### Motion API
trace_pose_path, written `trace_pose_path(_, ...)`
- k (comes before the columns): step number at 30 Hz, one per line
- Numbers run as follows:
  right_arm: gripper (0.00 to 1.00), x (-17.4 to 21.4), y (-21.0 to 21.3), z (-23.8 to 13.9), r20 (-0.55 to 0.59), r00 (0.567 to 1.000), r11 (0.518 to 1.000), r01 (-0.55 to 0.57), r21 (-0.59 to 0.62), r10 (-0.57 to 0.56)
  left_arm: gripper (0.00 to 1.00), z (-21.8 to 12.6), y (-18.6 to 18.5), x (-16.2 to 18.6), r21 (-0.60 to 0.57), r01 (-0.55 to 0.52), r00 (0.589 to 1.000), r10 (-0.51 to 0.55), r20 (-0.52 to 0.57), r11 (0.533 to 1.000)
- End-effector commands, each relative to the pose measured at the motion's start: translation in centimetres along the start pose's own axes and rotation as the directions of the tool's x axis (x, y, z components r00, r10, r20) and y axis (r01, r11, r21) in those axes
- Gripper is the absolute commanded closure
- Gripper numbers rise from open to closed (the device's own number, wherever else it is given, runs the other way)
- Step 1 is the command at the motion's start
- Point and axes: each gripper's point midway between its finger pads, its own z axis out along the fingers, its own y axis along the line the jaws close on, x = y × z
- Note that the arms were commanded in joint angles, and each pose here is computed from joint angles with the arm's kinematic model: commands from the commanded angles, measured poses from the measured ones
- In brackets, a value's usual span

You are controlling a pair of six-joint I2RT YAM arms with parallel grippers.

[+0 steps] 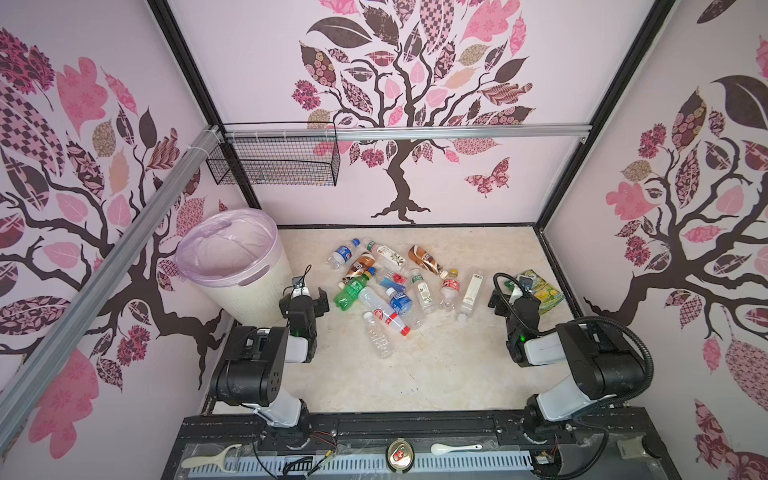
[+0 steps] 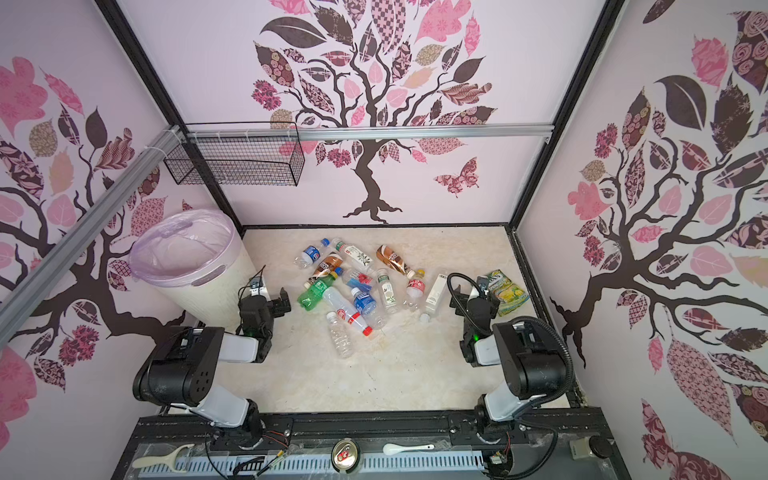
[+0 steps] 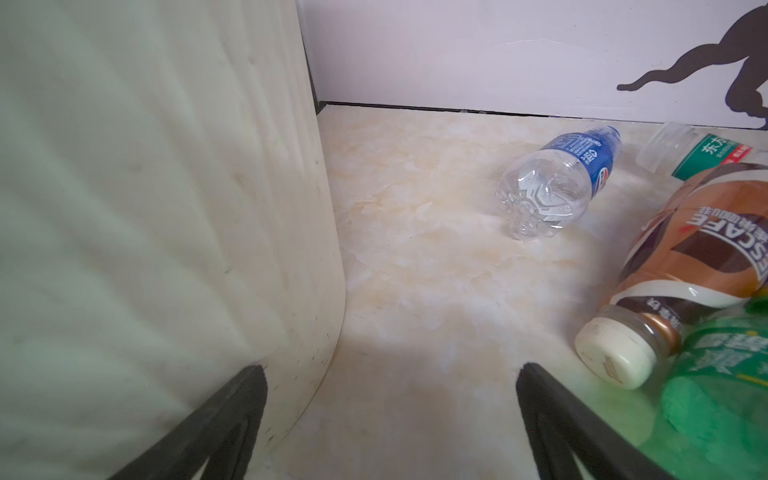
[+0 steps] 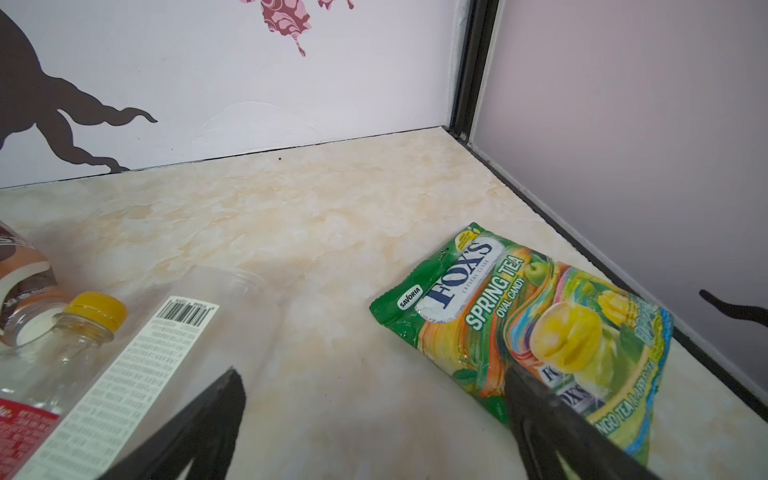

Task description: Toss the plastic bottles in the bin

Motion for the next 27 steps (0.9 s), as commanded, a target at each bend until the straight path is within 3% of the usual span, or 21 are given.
trace_pose_path(1,0.01,-1.62,0.17,0.05,0.053,0.998,1.0,-0.027,0.0,0.027,0.02,0.14,0.23,-2.02,-0.011,0.021,0.998,-0.02,0.058,1.0)
trace_pose_path(27,0.01,-1.57,0.13,0.05,0.051,0.998,1.0,-0.027,0.001,0.026,0.02,0.13,0.25,-2.06,-0.008,0.025,0.998,-0.024,0.064,1.0)
